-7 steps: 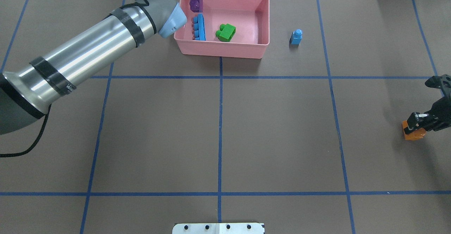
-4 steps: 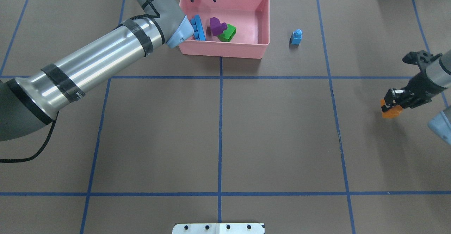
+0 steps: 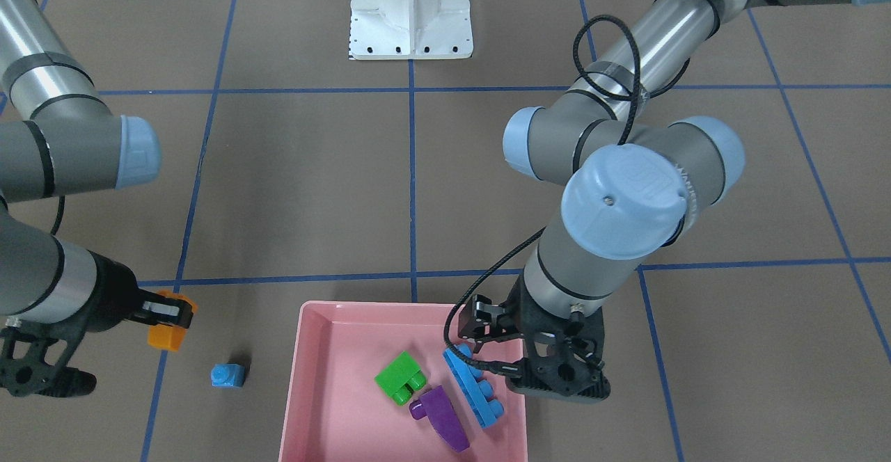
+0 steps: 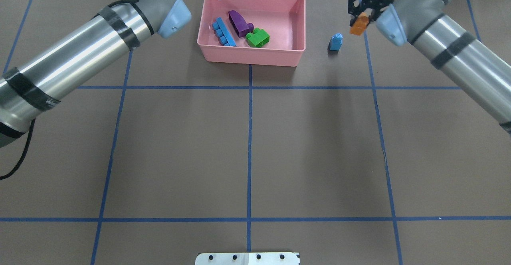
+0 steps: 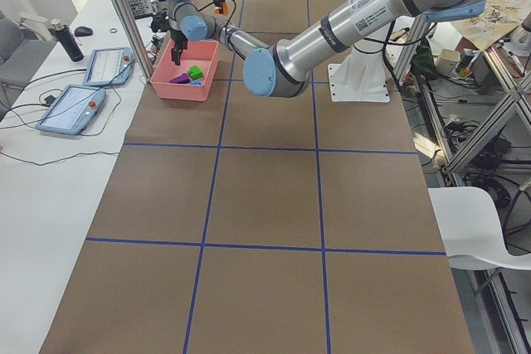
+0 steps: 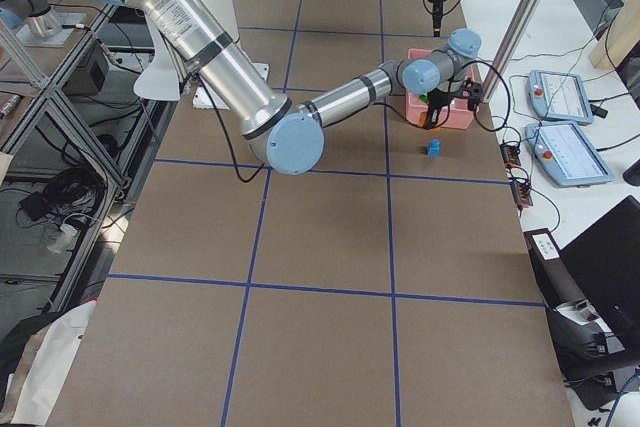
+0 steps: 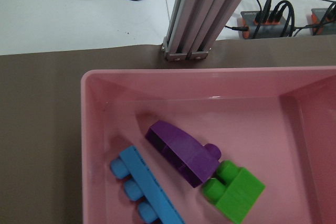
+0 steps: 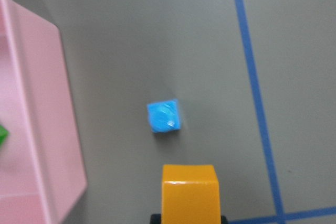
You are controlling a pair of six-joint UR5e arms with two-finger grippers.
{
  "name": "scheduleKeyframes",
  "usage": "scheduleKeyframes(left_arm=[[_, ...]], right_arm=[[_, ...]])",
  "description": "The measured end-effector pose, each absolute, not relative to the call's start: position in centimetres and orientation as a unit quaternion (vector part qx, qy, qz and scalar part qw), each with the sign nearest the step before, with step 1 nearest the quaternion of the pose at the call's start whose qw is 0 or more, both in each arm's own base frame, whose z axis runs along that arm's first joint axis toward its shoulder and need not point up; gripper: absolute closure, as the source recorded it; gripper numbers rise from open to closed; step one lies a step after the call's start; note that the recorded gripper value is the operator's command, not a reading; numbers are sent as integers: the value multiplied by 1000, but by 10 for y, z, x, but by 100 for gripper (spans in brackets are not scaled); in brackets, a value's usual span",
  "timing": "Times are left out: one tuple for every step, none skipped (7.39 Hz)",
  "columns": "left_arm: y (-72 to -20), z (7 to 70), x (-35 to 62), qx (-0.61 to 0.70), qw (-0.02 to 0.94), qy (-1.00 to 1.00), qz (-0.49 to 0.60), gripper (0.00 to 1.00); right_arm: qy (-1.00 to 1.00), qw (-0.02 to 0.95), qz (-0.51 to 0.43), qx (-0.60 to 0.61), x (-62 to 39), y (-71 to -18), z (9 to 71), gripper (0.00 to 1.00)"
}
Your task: Put all blocks into box
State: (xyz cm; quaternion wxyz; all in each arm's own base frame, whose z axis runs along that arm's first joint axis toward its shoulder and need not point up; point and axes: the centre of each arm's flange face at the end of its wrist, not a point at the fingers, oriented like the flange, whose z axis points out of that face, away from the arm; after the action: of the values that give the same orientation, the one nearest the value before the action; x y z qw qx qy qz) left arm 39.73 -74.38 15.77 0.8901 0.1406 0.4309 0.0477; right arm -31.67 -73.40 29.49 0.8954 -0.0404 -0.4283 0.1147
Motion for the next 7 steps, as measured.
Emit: scheduleKeyframes(left_arm=[[-747,180,356,141,895,418,72,1],[-749,213,308,142,898,404,98,1],[-741,262,254,144,900,392,124,1],[-729,307,204,144,900,388,139,1],[-717,342,164,145,899,388,145,1],[-705,369,133,145,900,386,144,1],[-696,390,114,142,902,383,139,1]], right_arm=[[-433,890,140,-8,-346,-760,263,100],[-437,887,151,21,-379,-774,237,100],[-438,885,154,38,-412,-777,215,100],[-442,881,162,48,-439,-774,204,1],[-446,877,168,54,-461,-767,200,0],[-450,875,168,59,-474,-761,198,0],[-449,875,168,61,-475,-761,201,0]])
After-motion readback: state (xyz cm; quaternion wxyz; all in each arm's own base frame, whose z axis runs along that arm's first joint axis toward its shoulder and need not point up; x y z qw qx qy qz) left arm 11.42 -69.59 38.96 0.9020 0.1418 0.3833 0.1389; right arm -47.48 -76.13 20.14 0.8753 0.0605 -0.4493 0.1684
